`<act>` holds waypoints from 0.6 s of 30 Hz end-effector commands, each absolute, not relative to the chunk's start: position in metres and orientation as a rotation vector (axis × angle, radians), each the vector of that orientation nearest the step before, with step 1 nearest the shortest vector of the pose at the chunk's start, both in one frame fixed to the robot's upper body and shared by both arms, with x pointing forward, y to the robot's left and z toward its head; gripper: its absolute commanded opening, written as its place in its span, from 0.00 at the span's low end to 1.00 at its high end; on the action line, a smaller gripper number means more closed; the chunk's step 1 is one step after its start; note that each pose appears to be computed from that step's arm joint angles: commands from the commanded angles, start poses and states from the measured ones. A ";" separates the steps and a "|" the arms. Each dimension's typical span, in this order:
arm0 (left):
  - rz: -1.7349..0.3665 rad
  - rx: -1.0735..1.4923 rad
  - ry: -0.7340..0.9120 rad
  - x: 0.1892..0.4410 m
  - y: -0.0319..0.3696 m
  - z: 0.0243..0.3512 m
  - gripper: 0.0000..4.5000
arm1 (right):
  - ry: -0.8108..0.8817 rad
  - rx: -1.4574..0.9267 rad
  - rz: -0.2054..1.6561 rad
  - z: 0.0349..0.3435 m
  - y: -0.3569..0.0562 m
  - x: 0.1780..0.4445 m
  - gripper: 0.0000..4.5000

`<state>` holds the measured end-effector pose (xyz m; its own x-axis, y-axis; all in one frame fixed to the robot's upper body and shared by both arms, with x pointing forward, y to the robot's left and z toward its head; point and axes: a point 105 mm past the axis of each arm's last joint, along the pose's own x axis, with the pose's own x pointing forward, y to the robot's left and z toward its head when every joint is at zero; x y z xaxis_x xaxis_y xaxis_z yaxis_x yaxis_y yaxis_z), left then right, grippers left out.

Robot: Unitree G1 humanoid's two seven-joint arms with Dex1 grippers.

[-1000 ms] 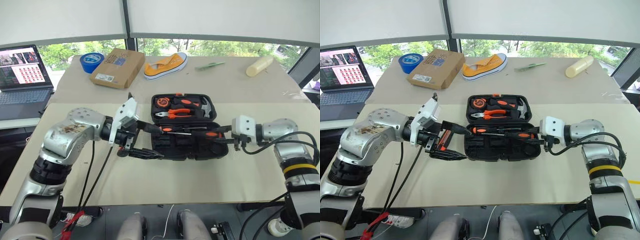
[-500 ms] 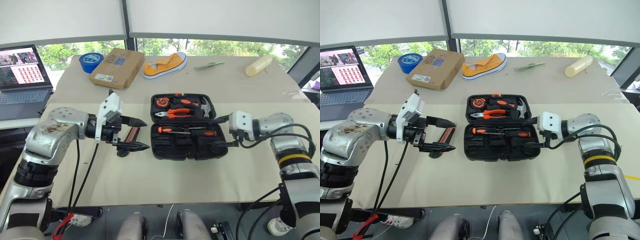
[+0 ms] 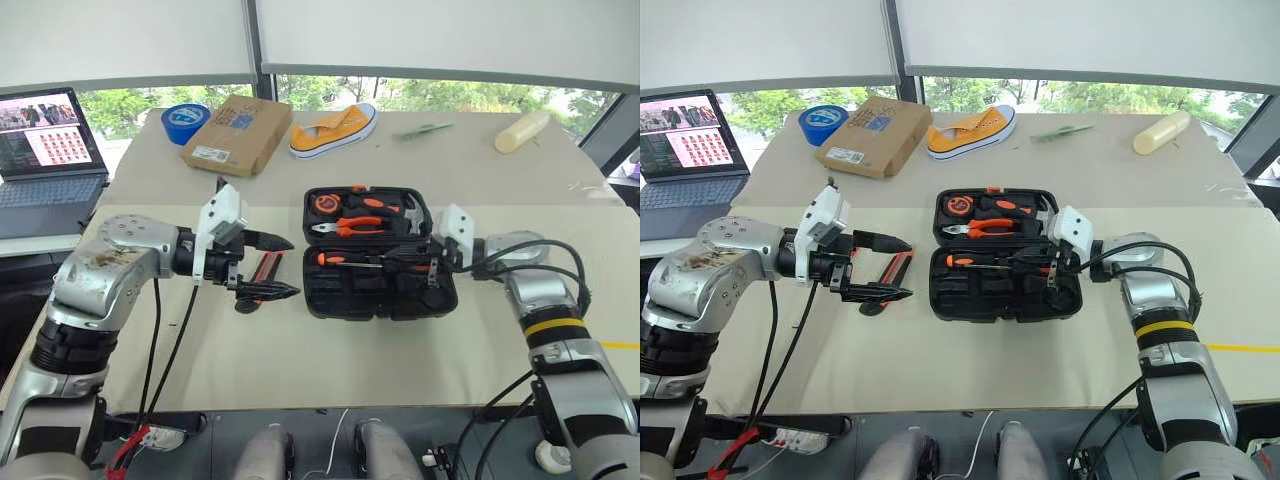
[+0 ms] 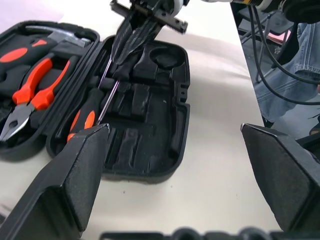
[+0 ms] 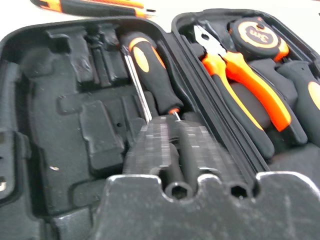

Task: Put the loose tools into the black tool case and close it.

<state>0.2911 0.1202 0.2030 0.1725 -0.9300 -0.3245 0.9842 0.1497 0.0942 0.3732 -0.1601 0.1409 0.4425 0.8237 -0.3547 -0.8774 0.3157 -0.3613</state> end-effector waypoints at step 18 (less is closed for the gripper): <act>-1.385 0.371 0.154 0.298 0.118 0.209 1.00 | 0.264 -1.036 1.230 0.100 -0.159 0.371 0.01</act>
